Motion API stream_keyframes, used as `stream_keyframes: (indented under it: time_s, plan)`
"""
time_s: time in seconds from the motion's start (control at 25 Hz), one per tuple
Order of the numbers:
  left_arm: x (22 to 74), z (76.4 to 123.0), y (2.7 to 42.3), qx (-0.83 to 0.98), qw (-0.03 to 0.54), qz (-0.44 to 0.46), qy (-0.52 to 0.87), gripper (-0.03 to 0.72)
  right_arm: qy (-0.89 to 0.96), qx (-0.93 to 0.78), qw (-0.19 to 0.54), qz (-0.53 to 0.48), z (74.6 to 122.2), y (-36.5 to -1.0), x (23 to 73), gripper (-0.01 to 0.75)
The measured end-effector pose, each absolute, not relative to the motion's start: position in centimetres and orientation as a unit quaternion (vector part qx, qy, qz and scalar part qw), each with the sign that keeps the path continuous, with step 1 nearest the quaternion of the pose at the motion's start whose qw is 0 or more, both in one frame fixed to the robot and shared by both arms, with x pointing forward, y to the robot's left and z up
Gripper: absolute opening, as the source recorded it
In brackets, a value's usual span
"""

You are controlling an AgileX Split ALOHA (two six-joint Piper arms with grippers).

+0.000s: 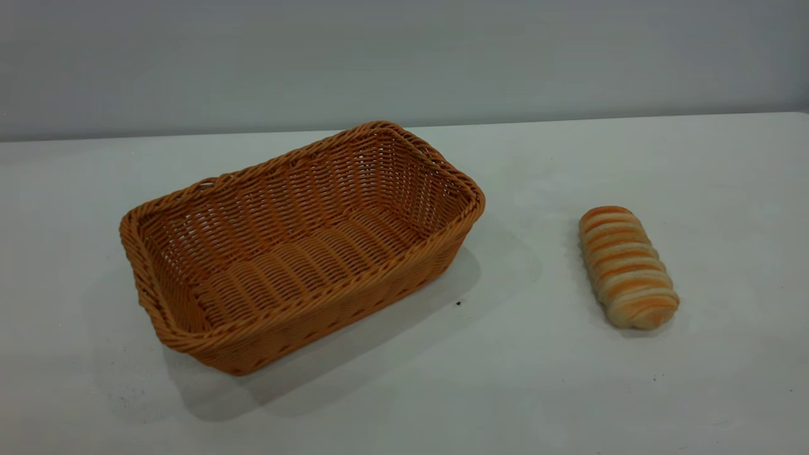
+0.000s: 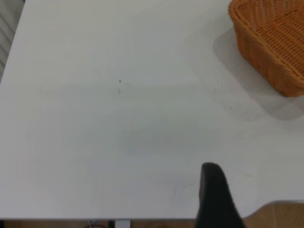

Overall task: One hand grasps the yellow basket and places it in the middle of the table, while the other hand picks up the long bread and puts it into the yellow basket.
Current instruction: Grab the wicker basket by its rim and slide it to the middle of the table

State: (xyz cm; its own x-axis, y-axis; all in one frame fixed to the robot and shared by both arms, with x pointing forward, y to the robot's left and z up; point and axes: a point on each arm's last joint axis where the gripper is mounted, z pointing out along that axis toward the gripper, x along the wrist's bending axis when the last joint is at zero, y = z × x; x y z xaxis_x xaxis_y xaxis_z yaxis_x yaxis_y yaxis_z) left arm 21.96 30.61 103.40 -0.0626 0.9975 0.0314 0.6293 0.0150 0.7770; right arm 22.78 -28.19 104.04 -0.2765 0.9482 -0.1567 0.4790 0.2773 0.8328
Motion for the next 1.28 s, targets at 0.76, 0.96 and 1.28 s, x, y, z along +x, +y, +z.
stream_keyframes:
  time_s: [0.76, 0.96, 1.28]
  plan:
    - [21.96, 103.4, 30.61, 0.623, 0.284, 0.324, 0.653, 0.509, 0.722, 0.494, 0.343, 0.342, 104.04, -28.19, 22.78, 0.322]
    - [21.96, 103.4, 30.61, 0.623, 0.284, 0.324, 0.653, 0.509, 0.722, 0.494, 0.343, 0.342, 104.04, -28.19, 22.78, 0.322]
    - [21.99, 103.45, 30.69, 0.625, 0.281, 0.331, 0.649, 0.509, 0.722, 0.494, 0.343, 0.342, 104.04, -28.19, 22.78, 0.322]
